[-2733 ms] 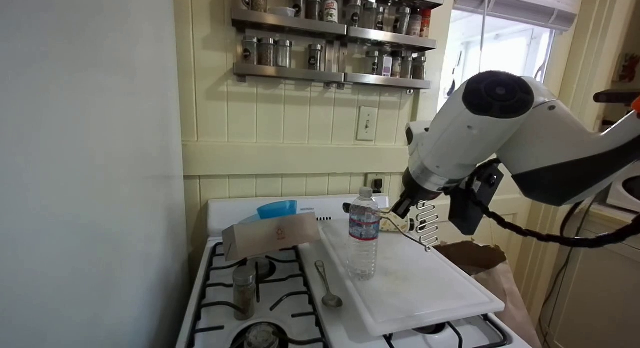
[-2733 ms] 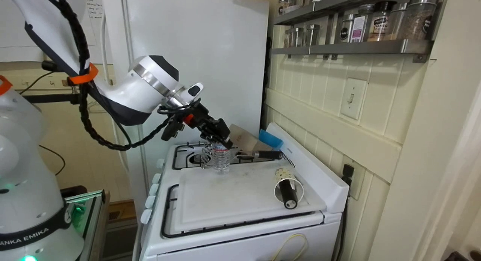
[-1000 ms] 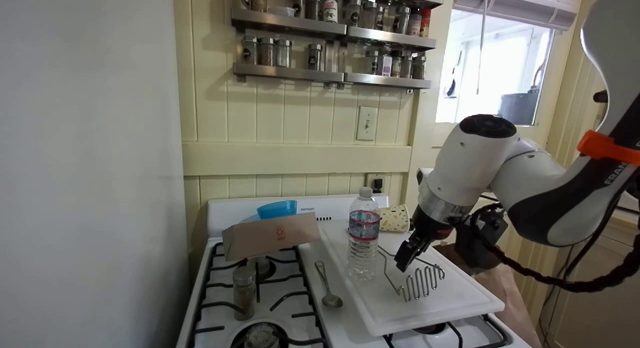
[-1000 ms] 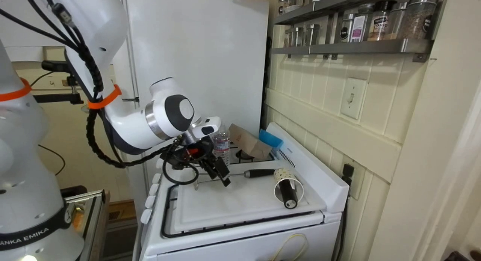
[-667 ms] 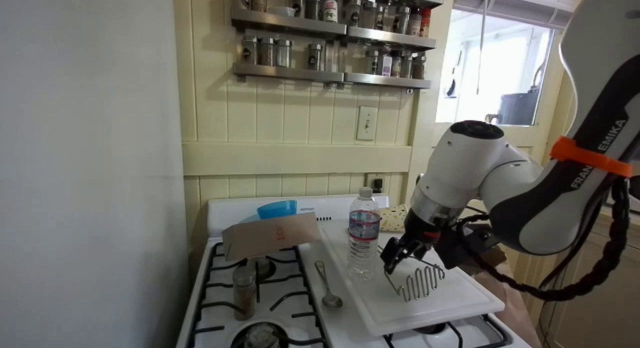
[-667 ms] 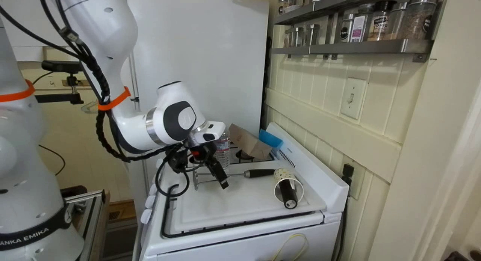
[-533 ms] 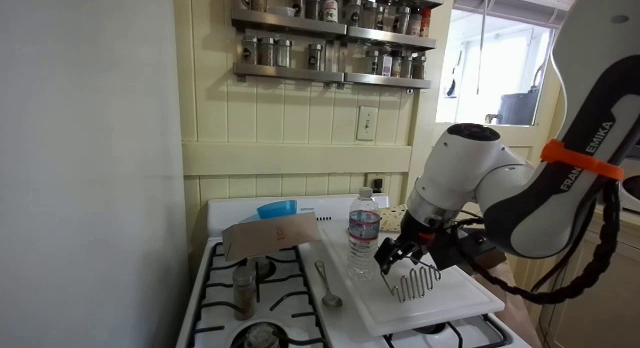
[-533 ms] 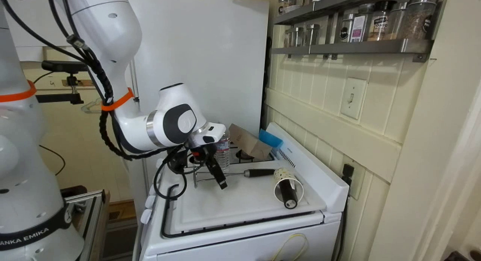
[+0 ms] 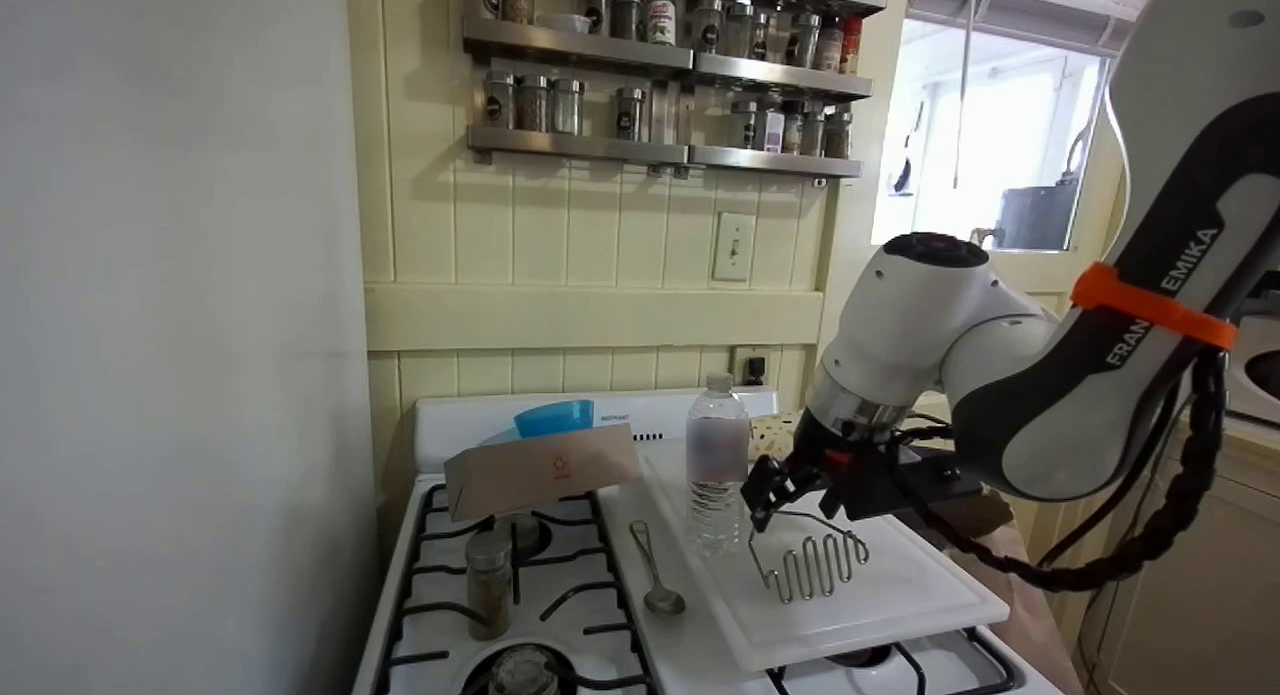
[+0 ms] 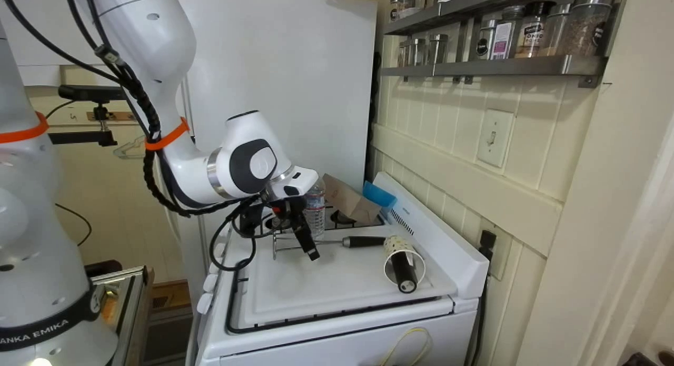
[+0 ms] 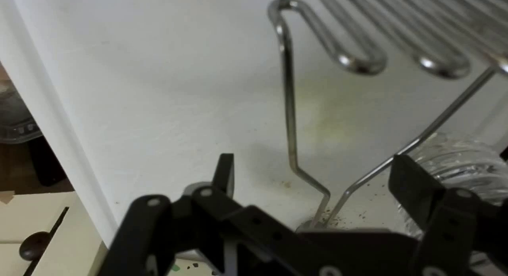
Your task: Lay the potato masher down
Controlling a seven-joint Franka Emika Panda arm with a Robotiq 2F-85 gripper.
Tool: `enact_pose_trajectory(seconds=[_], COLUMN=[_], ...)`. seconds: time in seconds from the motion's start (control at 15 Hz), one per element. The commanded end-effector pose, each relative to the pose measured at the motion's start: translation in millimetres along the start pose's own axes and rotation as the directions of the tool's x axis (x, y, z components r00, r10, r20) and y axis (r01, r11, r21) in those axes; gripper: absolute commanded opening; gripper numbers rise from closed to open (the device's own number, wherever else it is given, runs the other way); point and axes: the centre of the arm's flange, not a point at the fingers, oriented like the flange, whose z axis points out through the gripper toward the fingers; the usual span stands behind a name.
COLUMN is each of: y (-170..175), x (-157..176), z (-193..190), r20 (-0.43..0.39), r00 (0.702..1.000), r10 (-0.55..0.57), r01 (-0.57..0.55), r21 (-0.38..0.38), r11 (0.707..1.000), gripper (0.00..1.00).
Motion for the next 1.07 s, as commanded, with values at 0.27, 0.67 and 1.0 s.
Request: enact_pose_trajectory(seconds=[0.27, 0.67, 1.0], y=[-3, -12, -8], x=[-12, -13, -12], z=[-8, 16, 11], r20=[0.016, -0.010, -0.011], r00=[1.000, 1.000, 1.000], r10=[0.018, 0.020, 0.029], r01=[-0.021, -0.018, -0.027], r21=[0.165, 0.133, 0.134], r11=[0.986, 0.991, 0.991], gripper=[1.00, 1.00, 1.00])
